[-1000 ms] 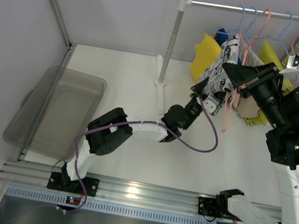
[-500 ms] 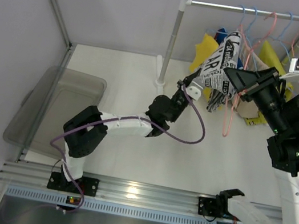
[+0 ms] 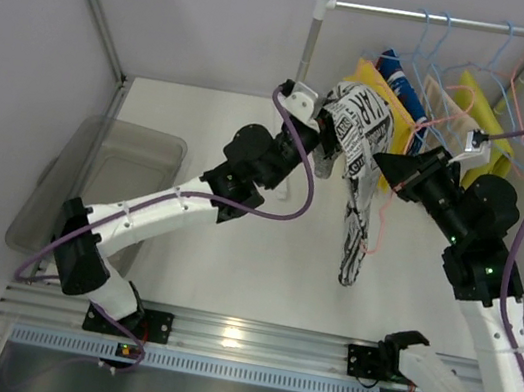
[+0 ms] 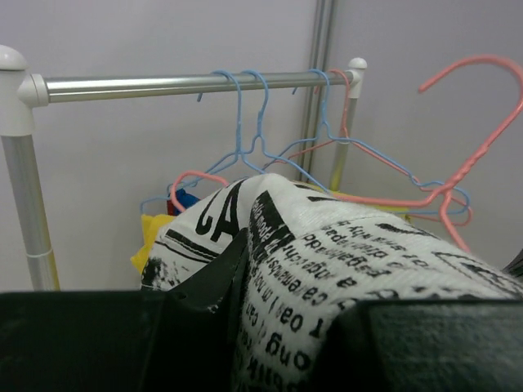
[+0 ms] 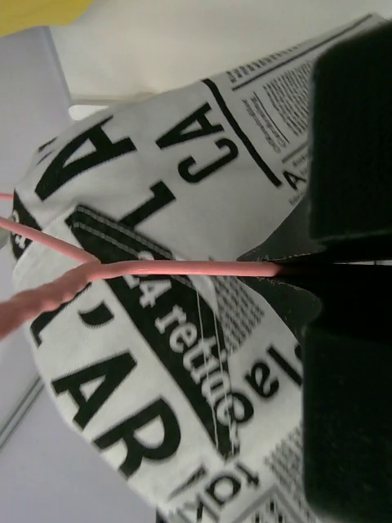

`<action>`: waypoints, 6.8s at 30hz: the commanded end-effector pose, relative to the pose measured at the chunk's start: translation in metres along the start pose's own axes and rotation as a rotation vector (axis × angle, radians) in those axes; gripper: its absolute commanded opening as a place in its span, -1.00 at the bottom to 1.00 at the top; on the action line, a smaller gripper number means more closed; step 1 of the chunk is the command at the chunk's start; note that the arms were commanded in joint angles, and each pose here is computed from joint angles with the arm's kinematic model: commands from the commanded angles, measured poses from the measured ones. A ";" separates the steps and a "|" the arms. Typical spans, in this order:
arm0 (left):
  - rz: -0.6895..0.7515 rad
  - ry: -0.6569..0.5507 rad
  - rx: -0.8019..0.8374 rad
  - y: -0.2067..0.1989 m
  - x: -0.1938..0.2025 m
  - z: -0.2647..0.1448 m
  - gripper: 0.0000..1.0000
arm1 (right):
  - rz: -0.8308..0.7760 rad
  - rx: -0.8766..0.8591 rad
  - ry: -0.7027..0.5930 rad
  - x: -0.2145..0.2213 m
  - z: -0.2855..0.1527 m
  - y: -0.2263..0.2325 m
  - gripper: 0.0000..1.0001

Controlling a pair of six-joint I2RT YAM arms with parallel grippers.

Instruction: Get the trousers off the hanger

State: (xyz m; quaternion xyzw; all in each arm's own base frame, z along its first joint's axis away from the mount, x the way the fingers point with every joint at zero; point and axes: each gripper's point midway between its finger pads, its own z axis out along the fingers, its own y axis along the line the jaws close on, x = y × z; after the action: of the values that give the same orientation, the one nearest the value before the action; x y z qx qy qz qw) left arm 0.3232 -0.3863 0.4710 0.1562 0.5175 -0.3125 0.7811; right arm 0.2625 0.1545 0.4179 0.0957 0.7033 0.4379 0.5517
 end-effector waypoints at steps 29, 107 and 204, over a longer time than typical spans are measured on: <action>0.362 -0.399 -0.767 0.181 -0.281 -0.088 -1.00 | -0.215 -0.026 0.021 0.033 -0.014 -0.028 -1.00; 0.047 0.599 -0.610 0.242 -0.052 -0.294 0.98 | -0.287 0.016 0.253 0.034 0.019 0.000 -1.00; -0.083 0.672 -0.473 0.247 -0.014 -0.260 0.98 | -0.665 0.299 0.091 -0.110 0.082 -0.087 0.89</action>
State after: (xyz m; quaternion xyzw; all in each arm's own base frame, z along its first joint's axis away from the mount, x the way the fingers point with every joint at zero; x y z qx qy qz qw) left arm 0.2944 -0.0473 0.3478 0.0441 0.8179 -0.1462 0.5548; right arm 0.3950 0.0854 0.4219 -0.0704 0.7802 0.1373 0.6062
